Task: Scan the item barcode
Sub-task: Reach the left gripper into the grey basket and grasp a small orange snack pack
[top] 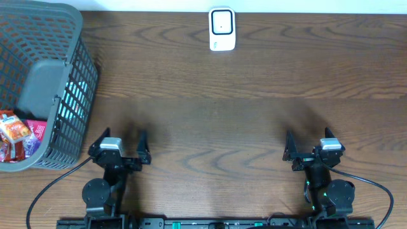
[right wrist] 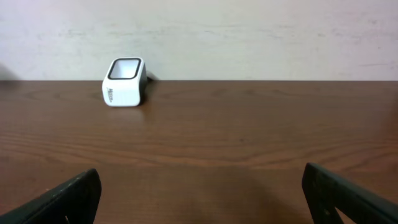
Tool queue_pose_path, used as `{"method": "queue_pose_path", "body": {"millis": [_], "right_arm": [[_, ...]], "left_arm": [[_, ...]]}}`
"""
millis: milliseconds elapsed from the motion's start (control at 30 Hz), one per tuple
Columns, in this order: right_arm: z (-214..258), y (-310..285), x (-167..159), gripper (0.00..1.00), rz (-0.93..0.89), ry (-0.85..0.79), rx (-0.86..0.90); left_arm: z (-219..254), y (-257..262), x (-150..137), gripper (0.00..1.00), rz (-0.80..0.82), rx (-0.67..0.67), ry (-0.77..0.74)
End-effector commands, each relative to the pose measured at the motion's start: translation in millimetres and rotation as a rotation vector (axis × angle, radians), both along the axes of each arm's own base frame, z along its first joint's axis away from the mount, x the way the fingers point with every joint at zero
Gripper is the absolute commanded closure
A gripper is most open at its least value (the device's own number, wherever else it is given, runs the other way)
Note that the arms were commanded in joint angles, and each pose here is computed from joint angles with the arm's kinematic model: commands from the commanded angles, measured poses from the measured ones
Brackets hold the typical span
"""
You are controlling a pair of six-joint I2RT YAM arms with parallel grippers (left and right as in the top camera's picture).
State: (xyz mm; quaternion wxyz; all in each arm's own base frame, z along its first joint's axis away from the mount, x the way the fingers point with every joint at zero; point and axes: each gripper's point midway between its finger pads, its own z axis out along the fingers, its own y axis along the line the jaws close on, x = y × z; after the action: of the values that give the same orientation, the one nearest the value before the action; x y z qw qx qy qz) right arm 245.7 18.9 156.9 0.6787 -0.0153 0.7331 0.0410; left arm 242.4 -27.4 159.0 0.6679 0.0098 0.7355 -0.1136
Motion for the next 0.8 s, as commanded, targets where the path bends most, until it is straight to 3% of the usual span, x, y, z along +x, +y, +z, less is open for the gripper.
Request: {"method": "queue_pose_path", "body": {"millis": [0,233,367,533,633,767], "right_arm": [[-1,-1,0,0.01,-0.005,0.002,0.009],[-1,-1,0,0.01,-0.005,0.002,0.009],[-1,-1,0,0.01,-0.005,0.001,0.009],[-1,-1,0,0.01,-0.005,0.002,0.01],[-1,-1,0,0.01,-0.005,0.001,0.009],[-1,-1,0,0.01,-0.005,0.002,0.01]], "left_arm": [[-11,-49,-17,0.02,-0.286,-0.199,0.092],[32,-56,-20,0.02,-0.348,-0.273,-0.053],[91,-61,-35,0.02,-0.411,-0.204,-0.32],[168,-61,-75,0.02,-0.436,-0.12,-0.658],[204,-48,-88,0.02,-0.357,-0.135,-0.761],[252,-12,-92,0.02,-0.128,-0.149,-0.87]]}}
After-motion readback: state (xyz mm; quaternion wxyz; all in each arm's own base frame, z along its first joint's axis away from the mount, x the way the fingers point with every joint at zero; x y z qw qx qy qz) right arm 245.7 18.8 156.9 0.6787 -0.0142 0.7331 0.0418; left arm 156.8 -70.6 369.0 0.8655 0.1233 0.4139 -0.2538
